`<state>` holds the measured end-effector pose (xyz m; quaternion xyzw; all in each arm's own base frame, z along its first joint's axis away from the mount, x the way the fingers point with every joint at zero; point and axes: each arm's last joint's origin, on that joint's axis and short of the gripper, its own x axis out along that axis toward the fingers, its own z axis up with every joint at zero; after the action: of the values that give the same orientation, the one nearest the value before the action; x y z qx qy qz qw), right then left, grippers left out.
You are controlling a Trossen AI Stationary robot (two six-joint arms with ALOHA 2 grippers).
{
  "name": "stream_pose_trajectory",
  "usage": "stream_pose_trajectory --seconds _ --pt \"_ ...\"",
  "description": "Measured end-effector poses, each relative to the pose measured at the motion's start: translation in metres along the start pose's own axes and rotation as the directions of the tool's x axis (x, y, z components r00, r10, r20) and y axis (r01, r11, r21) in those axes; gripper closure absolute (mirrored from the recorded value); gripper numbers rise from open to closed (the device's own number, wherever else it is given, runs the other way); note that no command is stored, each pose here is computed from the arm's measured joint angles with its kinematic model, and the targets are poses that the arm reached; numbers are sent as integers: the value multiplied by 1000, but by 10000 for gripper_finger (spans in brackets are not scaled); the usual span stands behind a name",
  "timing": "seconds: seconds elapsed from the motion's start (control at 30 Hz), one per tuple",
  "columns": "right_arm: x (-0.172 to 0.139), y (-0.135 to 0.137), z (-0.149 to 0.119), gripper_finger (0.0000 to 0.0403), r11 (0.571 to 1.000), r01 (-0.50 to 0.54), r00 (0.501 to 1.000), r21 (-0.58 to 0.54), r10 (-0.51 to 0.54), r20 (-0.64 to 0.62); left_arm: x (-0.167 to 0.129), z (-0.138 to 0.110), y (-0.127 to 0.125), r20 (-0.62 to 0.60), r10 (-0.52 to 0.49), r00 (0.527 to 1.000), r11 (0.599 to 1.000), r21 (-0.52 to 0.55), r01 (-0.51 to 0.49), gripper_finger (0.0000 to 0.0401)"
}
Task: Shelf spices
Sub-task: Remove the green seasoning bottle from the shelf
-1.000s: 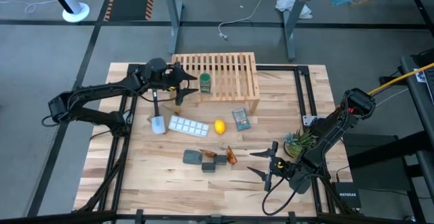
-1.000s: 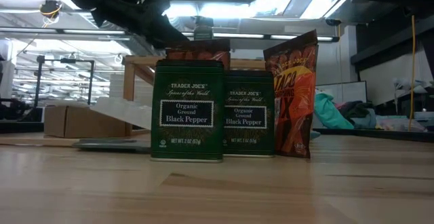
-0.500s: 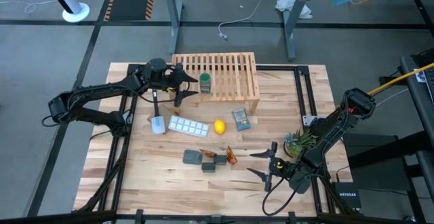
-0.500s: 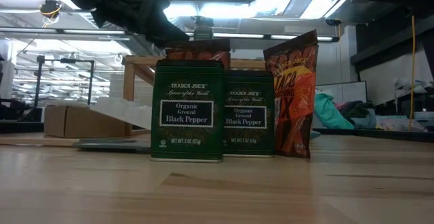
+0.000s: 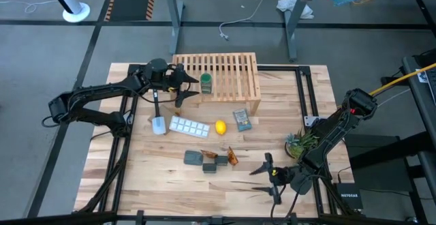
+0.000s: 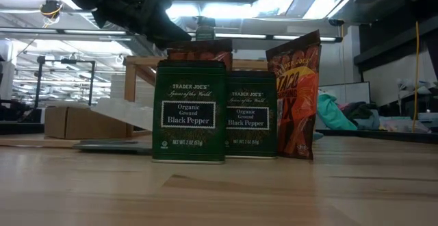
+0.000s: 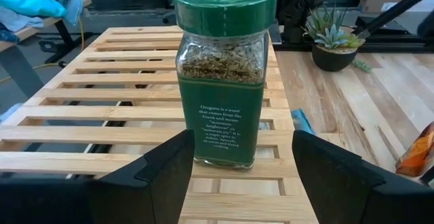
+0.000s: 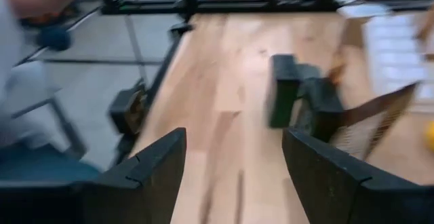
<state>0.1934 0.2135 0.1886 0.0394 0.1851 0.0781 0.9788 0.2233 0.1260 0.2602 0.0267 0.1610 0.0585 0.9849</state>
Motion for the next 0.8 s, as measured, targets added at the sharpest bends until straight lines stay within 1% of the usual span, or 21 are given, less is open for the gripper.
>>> stream_pose_trajectory --seconds 0.07,0.13,0.3,0.43,0.8 --pt "0 1 -1 152 999 -40 999 0 40 -18 0 0 0 0 0 1000 1000 -12 0 160" --pt "0 2 -1 152 997 -74 997 1 74 -33 0 0 0 0 0 1000 1000 -1 0 160" --pt "0 3 -2 152 993 -118 992 3 118 -53 0 0 0 0 0 1000 1000 26 0 160" --pt "0 3 -2 152 993 -119 992 2 119 -53 0 0 0 1 1 1000 998 57 -1 160" --pt "0 3 -2 152 993 -117 992 0 116 -57 -1 0 3 5 14 1000 999 40 -14 159"
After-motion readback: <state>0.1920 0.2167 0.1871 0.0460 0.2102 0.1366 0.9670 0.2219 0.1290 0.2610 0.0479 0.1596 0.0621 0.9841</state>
